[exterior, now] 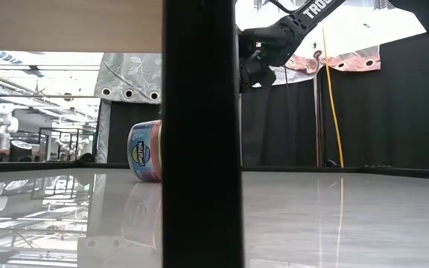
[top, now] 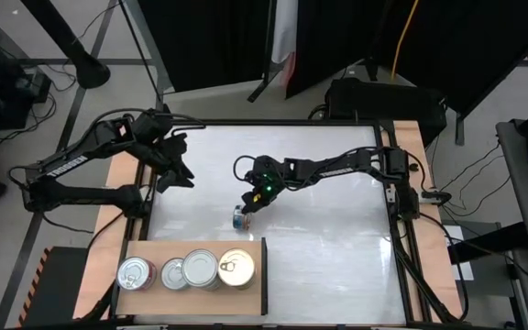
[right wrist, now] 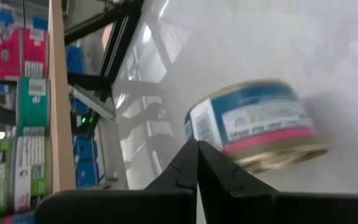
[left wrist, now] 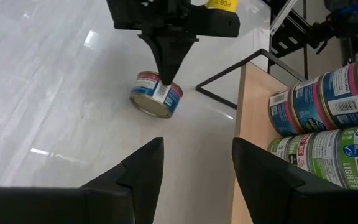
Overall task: Stack canned seafood by type on shelf
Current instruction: Stack the blue pink tuna can on top of the other blue pink tuna cans on the shelf
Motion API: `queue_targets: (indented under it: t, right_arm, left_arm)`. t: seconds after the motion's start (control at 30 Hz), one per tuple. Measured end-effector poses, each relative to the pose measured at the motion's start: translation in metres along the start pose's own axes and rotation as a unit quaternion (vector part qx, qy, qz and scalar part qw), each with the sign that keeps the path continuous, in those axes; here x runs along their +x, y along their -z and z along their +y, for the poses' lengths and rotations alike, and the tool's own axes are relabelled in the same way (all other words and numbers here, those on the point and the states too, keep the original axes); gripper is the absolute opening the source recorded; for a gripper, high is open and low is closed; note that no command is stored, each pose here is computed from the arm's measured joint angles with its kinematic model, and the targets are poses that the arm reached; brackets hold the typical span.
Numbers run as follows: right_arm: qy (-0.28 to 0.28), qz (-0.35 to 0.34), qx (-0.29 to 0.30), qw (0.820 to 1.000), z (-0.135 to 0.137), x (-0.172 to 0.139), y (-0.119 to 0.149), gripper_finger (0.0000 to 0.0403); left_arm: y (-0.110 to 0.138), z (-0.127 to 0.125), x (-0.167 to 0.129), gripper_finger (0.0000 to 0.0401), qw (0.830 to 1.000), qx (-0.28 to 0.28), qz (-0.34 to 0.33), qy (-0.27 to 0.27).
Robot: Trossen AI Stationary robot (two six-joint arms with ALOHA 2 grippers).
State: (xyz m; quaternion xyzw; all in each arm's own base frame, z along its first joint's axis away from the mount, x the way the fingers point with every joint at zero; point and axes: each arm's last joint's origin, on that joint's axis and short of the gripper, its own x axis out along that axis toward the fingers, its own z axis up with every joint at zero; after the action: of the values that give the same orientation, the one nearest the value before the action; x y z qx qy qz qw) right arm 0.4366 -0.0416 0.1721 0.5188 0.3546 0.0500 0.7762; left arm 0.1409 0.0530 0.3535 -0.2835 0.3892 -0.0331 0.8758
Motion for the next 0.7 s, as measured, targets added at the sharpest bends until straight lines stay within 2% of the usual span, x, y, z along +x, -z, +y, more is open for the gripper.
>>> queue_targets:
  t: [0.27, 0.7]
  right_arm:
    - [-0.001, 0.016, -0.003, 1.000, 0.0016, 0.0069, 0.0074, 0.0000]
    - [0.011, 0.002, 0.010, 1.000, -0.0050, 0.0042, 0.0012, 0.0000]
  left_arm:
    - [-0.0001, 0.0002, 0.0002, 0.0191, 1.000, -0.001, 0.000, -0.002]
    - [-0.0001, 0.0002, 0.0002, 0.0191, 1.000, -0.001, 0.000, -0.002]
